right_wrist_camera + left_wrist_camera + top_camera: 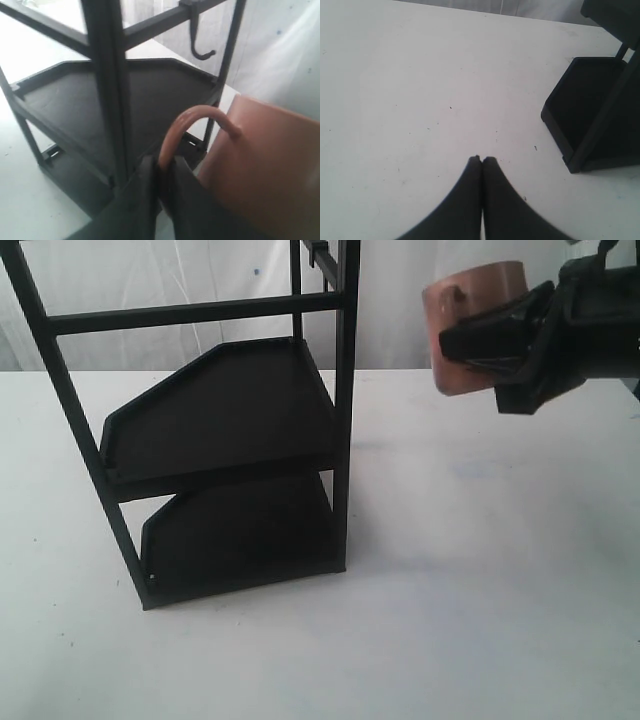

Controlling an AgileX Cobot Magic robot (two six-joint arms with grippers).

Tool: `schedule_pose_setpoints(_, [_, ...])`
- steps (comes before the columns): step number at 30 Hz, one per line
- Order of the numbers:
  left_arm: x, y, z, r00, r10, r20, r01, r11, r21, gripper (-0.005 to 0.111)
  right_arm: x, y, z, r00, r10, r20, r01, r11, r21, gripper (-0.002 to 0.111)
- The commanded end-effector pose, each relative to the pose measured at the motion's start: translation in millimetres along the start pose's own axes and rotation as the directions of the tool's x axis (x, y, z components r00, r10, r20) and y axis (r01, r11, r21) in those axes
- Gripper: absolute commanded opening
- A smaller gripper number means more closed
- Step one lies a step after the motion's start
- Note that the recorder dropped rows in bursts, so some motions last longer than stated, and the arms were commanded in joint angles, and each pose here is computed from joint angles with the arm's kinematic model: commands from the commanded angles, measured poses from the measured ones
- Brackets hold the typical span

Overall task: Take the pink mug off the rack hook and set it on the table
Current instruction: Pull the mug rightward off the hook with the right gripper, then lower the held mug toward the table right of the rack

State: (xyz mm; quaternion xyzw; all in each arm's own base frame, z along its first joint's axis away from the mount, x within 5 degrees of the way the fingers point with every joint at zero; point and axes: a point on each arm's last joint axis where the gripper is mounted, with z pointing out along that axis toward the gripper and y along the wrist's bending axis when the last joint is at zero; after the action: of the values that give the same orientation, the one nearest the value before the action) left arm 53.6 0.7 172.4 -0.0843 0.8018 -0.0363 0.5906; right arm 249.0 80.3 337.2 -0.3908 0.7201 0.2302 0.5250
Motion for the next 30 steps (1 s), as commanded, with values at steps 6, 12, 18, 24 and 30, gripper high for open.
schedule_pose_setpoints(6, [1.1,-0.4,0.2,1.0,-0.001,0.0,0.001,1.0,0.01,0.0,2.7,37.3,-12.4,0.998,-0.057,0.027,0.057,0.998,0.0,0.0])
schedule_pose_setpoints(12, [1.1,-0.4,0.2,1.0,-0.001,0.0,0.001,1.0,0.01,0.0,11.8,22.4,-18.7,0.995,0.1,-0.008,-0.094,0.962,0.258,0.0])
schedule_pose_setpoints(18, [1.1,-0.4,0.2,1.0,-0.001,0.0,0.001,1.0,0.01,0.0,15.8,23.7,-13.2,0.986,0.148,-0.071,-0.109,0.915,0.389,0.0])
schedule_pose_setpoints(24, [1.1,-0.4,0.2,1.0,-0.001,0.0,0.001,1.0,0.01,0.0,21.4,37.8,-0.9,0.998,0.058,-0.034,-0.038,0.898,0.437,0.0])
schedule_pose_setpoints(30, [1.1,-0.4,0.2,1.0,-0.001,0.0,0.001,1.0,0.01,0.0,45.0,46.8,3.6,0.992,0.018,0.125,-0.076,0.875,0.477,0.0])
